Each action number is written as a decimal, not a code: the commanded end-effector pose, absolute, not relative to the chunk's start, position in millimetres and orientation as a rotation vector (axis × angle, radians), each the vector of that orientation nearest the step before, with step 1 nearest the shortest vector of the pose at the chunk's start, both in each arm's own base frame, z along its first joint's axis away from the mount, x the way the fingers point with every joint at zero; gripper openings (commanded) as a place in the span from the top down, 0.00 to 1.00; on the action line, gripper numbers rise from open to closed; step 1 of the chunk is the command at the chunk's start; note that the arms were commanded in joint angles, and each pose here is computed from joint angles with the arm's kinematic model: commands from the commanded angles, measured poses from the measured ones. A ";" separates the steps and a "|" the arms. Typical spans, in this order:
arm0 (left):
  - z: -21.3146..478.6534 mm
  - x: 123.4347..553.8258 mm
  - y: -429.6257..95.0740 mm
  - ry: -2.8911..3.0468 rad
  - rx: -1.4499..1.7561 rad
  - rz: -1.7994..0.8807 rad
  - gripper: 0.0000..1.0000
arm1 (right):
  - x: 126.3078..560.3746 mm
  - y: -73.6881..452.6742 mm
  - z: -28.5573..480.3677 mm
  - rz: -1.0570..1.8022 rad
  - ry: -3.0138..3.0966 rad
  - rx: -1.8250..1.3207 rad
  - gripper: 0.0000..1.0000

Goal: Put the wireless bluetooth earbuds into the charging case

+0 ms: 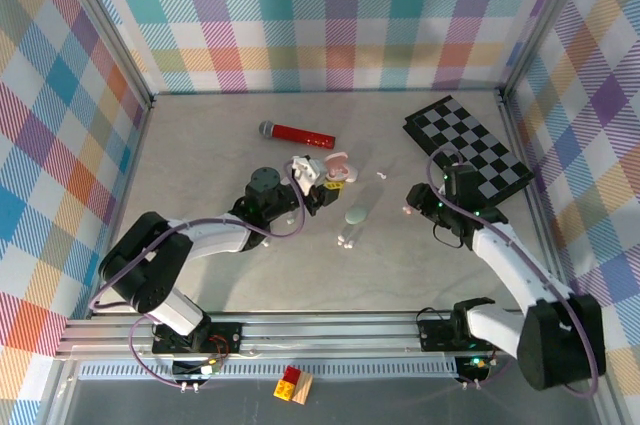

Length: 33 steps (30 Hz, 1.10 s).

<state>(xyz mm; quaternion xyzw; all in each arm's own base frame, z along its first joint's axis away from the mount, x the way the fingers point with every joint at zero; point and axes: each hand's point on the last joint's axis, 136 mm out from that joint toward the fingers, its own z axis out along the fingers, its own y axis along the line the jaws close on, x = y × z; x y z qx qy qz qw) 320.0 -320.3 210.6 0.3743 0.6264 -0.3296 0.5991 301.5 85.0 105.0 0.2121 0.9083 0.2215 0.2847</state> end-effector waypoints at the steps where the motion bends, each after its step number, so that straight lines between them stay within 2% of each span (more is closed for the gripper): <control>1: 224.2 311.9 -316.9 1.413 0.882 -0.778 0.67 | 316.0 91.6 98.7 0.684 2.419 0.556 0.46; 8: 228.3 307.4 -316.7 1.406 0.889 -0.793 0.67 | 339.0 93.8 66.3 0.635 2.509 0.474 0.40; 14: 232.6 302.3 -315.3 1.396 0.896 -0.801 0.67 | 340.4 103.6 42.6 0.687 2.570 0.441 0.38; 33: 233.3 299.5 -314.6 1.388 0.902 -0.806 0.67 | 332.4 162.4 42.1 0.852 2.628 0.242 0.40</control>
